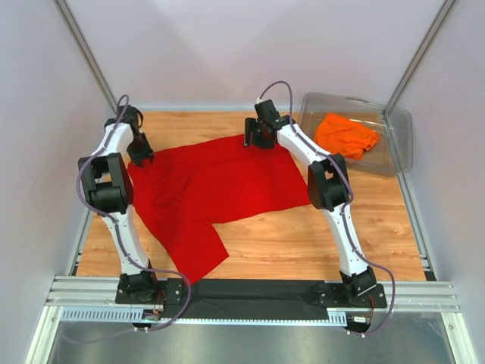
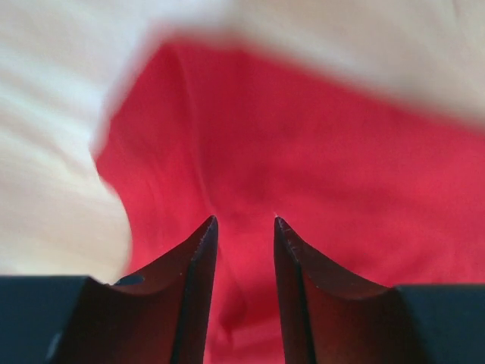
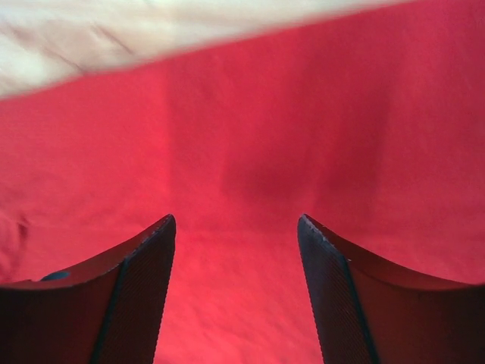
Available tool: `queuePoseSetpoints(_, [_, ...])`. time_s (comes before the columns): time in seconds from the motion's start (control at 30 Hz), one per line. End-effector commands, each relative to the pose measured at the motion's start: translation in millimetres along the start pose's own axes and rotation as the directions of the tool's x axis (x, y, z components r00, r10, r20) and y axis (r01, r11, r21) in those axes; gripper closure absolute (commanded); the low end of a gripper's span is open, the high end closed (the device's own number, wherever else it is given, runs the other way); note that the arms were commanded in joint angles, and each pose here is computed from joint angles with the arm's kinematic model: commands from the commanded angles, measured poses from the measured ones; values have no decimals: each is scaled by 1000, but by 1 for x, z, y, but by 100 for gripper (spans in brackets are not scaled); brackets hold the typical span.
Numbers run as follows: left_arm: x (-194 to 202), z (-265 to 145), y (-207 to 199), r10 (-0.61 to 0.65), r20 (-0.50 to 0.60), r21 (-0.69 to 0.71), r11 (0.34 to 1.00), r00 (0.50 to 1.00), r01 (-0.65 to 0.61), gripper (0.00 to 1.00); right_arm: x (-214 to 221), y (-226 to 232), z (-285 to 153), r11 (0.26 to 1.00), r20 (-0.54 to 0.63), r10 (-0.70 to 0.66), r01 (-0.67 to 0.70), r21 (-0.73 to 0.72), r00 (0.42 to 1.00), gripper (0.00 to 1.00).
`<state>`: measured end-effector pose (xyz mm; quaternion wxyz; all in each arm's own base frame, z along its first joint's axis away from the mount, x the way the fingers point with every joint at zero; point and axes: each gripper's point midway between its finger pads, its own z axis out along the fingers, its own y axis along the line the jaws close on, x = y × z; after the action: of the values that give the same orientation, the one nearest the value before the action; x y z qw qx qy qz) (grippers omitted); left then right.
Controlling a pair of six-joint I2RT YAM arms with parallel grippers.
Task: Fold and stack the t-shirts
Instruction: Fold the tshirt
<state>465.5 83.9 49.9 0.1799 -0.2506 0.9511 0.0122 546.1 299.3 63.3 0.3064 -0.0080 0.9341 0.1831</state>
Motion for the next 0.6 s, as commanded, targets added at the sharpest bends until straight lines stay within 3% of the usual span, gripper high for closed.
queuePoseSetpoints(0.0, [13,-84,-40,100,144,70,991,984,-111,57,-10,4,-50,997,3,-72,72,19,997,32])
queuePoseSetpoints(0.07, [48,-86,-47,127,100,103,985,987,-137,56,4,16,-58,998,-39,-32,30,-55,999,32])
queuePoseSetpoints(0.13, [64,-105,-55,121,120,176,974,985,-141,54,9,57,-63,971,-40,2,-12,-237,999,33])
queuePoseSetpoints(0.17, [82,-94,-48,117,96,178,975,988,-133,50,18,68,-64,958,-73,62,-79,-275,995,34])
queuePoseSetpoints(0.23, [99,-99,-35,87,76,233,967,993,-103,49,27,104,-69,924,-81,66,-92,-370,995,44])
queuePoseSetpoints(0.4, [122,-100,-8,62,-2,251,966,998,-60,60,74,180,-78,859,-148,45,-114,-500,988,52])
queuePoseSetpoints(0.57, [125,-86,5,19,-35,274,962,999,-9,42,102,235,-75,762,-227,121,-237,-603,966,43])
